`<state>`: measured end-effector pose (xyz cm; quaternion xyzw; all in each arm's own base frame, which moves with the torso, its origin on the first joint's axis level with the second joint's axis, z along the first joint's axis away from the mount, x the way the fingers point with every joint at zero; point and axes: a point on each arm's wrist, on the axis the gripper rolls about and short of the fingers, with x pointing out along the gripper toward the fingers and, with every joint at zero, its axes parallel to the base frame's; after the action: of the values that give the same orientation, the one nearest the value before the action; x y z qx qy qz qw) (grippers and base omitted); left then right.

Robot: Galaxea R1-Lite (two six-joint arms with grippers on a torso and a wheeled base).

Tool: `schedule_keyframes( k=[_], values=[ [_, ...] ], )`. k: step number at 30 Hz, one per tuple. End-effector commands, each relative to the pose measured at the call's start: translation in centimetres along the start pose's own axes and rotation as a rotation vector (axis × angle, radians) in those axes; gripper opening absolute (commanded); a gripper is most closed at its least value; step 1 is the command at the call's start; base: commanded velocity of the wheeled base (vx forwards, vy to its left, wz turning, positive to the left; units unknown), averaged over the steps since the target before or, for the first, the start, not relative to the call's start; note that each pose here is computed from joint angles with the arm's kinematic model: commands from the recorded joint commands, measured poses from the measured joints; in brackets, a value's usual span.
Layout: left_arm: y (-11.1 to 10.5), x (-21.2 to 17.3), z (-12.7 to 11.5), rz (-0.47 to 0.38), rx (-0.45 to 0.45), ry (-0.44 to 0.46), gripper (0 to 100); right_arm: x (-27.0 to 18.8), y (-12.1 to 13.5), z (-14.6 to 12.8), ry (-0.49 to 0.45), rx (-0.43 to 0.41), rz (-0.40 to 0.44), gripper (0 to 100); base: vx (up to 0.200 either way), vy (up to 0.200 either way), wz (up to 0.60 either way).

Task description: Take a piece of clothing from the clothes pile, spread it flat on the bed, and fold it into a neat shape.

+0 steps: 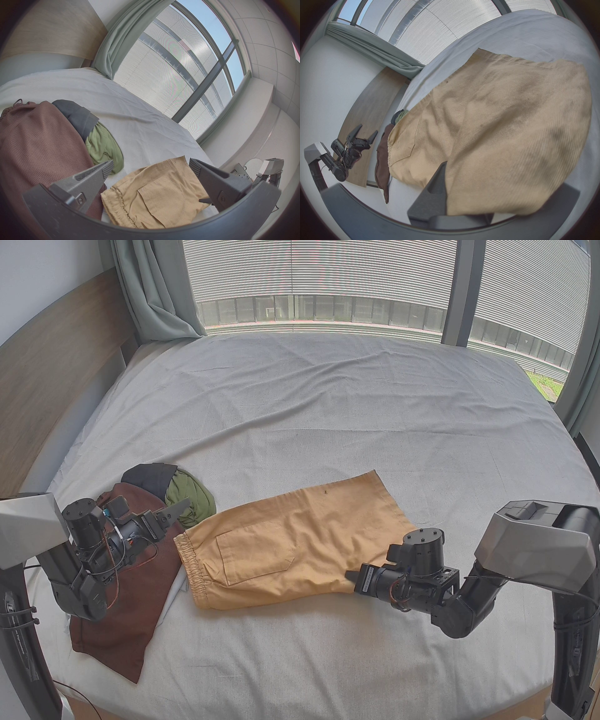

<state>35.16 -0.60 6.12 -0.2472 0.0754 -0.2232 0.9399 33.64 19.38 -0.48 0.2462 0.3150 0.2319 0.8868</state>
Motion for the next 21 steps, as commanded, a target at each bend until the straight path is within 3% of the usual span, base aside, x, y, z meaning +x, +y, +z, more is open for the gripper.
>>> schedule_keyframes(
  k=[1, 5, 13, 21],
  values=[
    [-0.5, -0.5, 0.4, -0.043, 0.004, 0.014, 100, -2.9, 0.2, -0.6, 0.027, 0.002, -0.038, 0, 0.000, 0.000, 0.00],
    [-0.7, -0.8, 0.5, -0.058, 0.004, 0.021, 100, -4.1, -0.4, -2.3, 0.065, 0.001, -0.091, 0, 0.000, 0.000, 0.00],
    [-0.7, -0.8, 0.4, -0.061, 0.002, 0.028, 100, -6.4, -0.2, -4.4, 0.142, -0.015, -0.118, 0, 0.000, 0.000, 0.00],
    [-1.0, -0.9, 0.1, -0.064, -0.004, 0.041, 100, -6.5, 0.3, -5.4, 0.146, -0.029, -0.139, 0, 0.000, 0.000, 0.00]
  ],
)
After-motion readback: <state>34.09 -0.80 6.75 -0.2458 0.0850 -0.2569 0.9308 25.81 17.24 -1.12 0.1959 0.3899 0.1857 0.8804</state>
